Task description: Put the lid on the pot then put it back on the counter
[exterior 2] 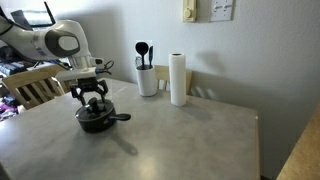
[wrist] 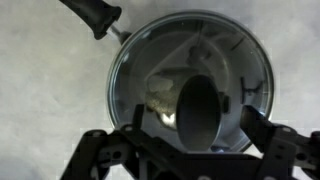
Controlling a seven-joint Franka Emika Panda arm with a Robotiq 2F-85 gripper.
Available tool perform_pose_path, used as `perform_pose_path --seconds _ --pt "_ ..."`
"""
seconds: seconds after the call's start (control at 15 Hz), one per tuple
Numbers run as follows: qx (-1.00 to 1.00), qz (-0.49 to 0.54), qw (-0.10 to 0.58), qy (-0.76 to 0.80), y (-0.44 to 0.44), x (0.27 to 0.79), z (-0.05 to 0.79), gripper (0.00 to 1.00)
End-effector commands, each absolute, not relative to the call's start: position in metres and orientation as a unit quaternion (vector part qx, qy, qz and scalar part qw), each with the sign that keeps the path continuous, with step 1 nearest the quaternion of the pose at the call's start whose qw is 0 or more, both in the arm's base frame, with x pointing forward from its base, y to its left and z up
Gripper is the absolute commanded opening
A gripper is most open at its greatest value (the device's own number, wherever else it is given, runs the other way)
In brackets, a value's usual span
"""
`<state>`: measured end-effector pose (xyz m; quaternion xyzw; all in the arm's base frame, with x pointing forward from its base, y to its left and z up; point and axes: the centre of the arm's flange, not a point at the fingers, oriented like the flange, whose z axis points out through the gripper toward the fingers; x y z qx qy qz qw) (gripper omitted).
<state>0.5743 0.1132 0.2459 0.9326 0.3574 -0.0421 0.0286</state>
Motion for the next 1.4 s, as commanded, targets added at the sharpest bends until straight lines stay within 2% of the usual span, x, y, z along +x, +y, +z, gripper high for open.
perform_pose_path --seconds 0.0,0.53,1.33 --pt "0.931 -0.045 0.04 0.36 0.104 0.572 0.256 1.0" --pt "0.935 -0.038 0.049 0.348 0.089 0.573 0.275 1.0" --pt "0.93 -0.053 0.038 0.362 0.095 0.574 0.26 1.0"
